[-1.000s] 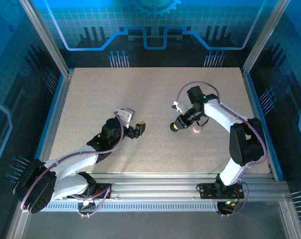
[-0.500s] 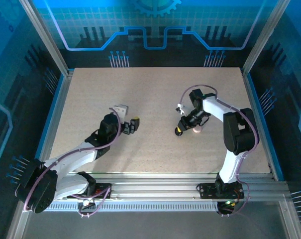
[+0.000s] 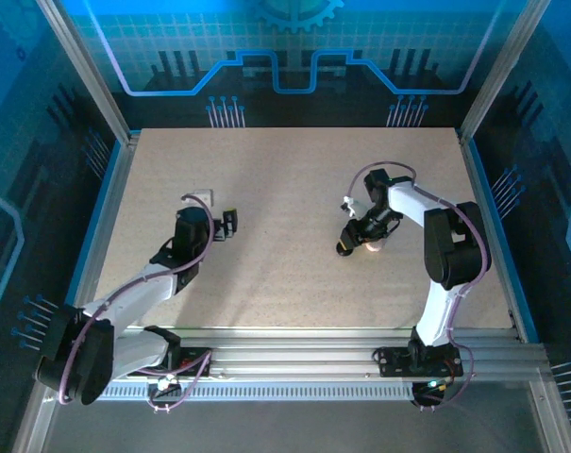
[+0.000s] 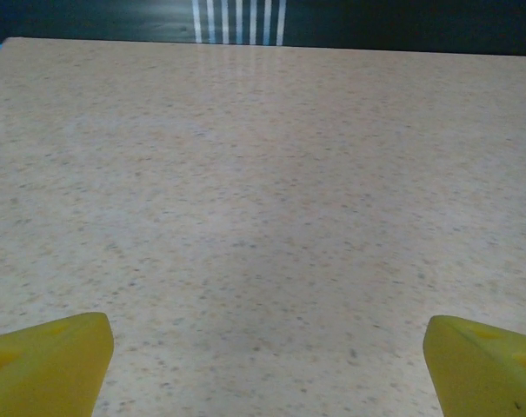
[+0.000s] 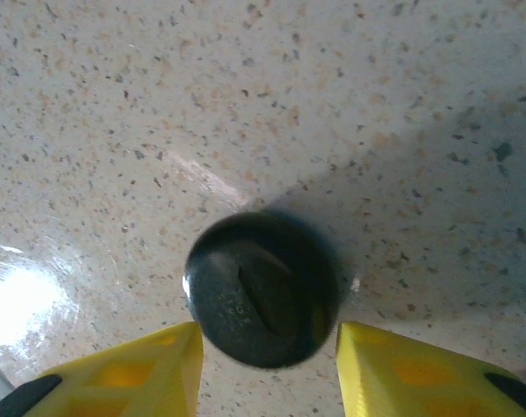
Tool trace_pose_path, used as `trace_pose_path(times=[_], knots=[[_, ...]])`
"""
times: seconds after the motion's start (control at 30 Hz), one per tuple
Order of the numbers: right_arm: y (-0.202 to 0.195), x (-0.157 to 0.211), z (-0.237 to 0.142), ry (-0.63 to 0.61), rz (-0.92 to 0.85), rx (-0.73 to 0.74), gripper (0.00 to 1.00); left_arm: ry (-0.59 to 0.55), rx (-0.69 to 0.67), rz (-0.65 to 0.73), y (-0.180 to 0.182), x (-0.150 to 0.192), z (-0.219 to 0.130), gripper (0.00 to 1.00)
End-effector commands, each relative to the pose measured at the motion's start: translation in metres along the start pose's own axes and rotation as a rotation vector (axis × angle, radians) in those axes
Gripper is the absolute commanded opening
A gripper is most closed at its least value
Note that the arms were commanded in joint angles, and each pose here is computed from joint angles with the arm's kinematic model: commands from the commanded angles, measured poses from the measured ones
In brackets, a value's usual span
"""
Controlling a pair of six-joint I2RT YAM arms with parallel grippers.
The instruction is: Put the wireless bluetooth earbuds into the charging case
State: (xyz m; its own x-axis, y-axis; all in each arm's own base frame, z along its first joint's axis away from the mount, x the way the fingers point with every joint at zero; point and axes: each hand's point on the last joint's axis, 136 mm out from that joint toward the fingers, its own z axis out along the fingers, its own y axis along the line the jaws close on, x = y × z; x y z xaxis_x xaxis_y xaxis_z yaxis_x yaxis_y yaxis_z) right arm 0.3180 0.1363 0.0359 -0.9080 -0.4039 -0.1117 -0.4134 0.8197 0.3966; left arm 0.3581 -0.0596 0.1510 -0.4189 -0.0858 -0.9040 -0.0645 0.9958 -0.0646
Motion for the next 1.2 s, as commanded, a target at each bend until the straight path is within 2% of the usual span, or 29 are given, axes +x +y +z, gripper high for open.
trace_pose_path(times=[0.0,0.07,0.23,0.27,0.3,0.43,0.57,0.67,0.7,0.73,0.83,0.93,1.0,1.03,1.1,1.13,1.17], knots=[[-0.004,-0.014,-0.025,-0.083,-0.003,0.043,0.46,-0.026,-0.096,-0.006,0.023,-0.010,0.004,0.94],[-0.006,-0.021,-0.040,-0.150,-0.012,0.070,0.47,-0.037,-0.147,-0.018,0.037,-0.012,0.006,0.99],[-0.030,-0.036,-0.076,-0.405,-0.002,0.218,0.55,-0.107,-0.255,0.007,0.065,-0.014,0.006,0.99],[-0.036,-0.038,-0.085,-0.476,0.007,0.244,0.67,-0.124,-0.275,0.011,0.071,-0.012,0.007,0.99],[-0.042,-0.038,-0.091,-0.534,0.021,0.260,1.00,-0.127,-0.293,0.013,0.076,-0.010,0.008,0.99],[-0.076,-0.021,-0.108,-0.751,0.097,0.396,1.00,-0.118,-0.322,0.021,0.086,0.005,0.017,0.99],[-0.097,-0.001,-0.112,-0.878,0.134,0.494,1.00,-0.198,-0.266,0.036,0.078,0.004,0.027,0.99],[-0.103,0.001,-0.121,-0.970,0.123,0.548,1.00,-0.214,-0.211,0.058,0.070,0.011,0.041,0.99],[-0.103,0.000,-0.123,-0.987,0.110,0.558,1.00,-0.227,-0.213,0.071,0.068,0.010,0.042,0.99],[-0.102,-0.002,-0.126,-1.013,0.094,0.567,1.00,-0.190,-0.204,0.049,0.069,0.015,0.041,0.99],[-0.098,-0.010,-0.134,-1.100,0.048,0.571,1.00,-0.210,-0.206,0.041,0.071,0.013,0.040,0.99],[-0.095,-0.017,-0.130,-1.087,0.032,0.544,1.00,-0.203,-0.181,0.034,0.070,0.014,0.042,0.99],[-0.088,-0.023,-0.127,-1.119,0.010,0.510,1.00,-0.159,-0.126,0.004,0.069,0.027,0.047,0.99],[-0.083,-0.029,-0.122,-1.128,-0.039,0.514,1.00,-0.218,-0.135,0.006,0.075,0.021,0.050,0.99],[-0.084,-0.039,-0.098,-1.086,-0.084,0.529,1.00,-0.127,-0.135,-0.004,0.074,0.030,0.054,0.99],[-0.088,-0.038,-0.100,-1.106,-0.066,0.546,1.00,-0.129,-0.138,-0.005,0.075,0.026,0.059,0.99],[-0.093,-0.035,-0.100,-1.074,-0.024,0.547,1.00,-0.143,-0.126,-0.021,0.078,0.026,0.058,0.99]])
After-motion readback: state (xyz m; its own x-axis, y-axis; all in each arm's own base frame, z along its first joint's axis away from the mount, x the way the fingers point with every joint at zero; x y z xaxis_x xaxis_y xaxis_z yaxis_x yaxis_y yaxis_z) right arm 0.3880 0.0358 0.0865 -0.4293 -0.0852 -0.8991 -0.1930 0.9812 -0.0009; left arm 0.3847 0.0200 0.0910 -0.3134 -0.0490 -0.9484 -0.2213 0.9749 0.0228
